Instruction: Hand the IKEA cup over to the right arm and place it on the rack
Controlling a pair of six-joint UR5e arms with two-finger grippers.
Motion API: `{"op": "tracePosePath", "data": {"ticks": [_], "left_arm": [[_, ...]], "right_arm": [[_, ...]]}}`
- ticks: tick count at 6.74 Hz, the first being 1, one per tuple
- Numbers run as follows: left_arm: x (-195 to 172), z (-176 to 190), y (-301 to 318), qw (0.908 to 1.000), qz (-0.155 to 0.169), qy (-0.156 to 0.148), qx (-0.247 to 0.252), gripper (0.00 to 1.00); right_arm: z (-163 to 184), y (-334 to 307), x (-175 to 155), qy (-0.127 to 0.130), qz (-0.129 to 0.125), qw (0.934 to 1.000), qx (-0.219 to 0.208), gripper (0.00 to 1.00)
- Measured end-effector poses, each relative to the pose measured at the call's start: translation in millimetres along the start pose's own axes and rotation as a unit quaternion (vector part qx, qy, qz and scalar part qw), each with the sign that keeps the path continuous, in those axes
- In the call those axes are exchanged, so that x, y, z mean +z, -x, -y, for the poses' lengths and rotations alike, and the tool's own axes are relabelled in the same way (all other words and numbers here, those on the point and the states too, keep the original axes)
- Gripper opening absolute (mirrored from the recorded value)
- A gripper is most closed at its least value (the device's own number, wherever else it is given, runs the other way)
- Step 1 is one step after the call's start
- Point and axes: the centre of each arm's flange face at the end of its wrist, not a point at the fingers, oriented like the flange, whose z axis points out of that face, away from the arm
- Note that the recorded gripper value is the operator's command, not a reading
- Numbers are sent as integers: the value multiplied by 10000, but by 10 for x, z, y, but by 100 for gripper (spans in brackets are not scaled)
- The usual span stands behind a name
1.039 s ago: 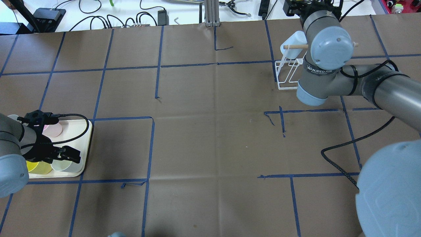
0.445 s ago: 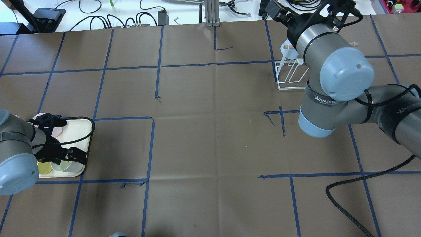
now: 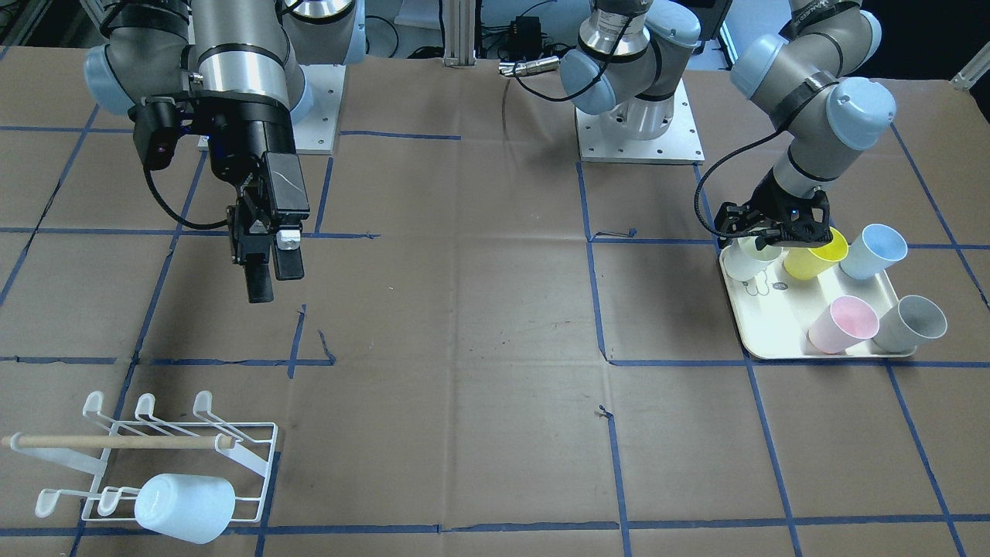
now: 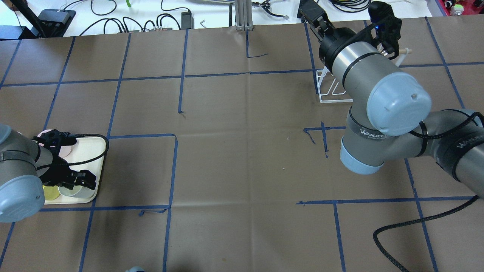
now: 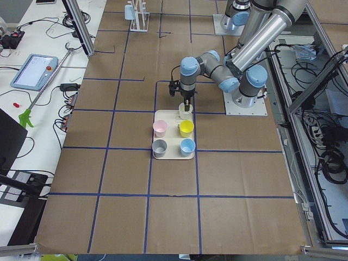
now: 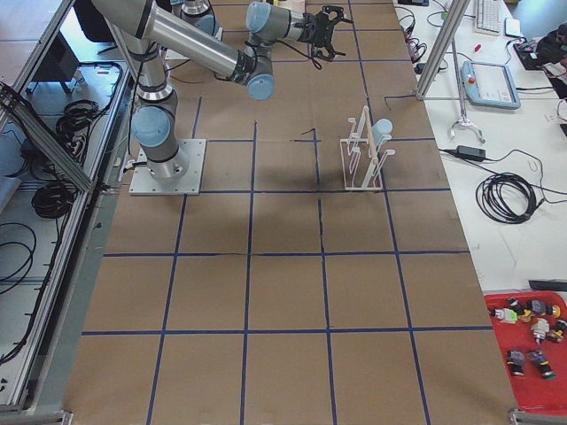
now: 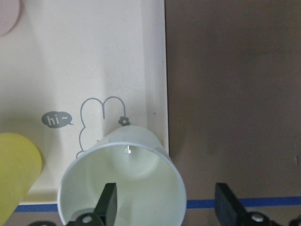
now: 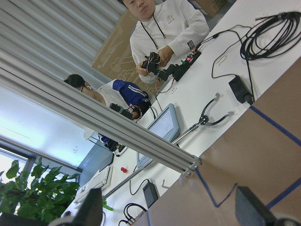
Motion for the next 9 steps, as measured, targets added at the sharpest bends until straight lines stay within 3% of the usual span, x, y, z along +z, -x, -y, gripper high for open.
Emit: {"op": "tracePosePath", "data": {"ticks": [2, 5, 7, 9], "left_arm": [[-41, 7, 10, 10000, 27, -38, -2, 0], [-408, 165, 103, 9995, 156, -277, 9, 0], [-1078, 422, 185, 9996, 122, -248, 113, 0], [-1939, 779, 150, 9996, 51, -170, 223, 0]], "right_arm": [[-187, 93, -56, 184, 144, 9943, 1037, 100], [-313, 152, -175, 240, 486, 9774, 2046, 100], [-380, 100, -232, 272, 572, 9688, 2395, 100], [-391, 75, -228, 261, 560, 9674, 2458, 100]]}}
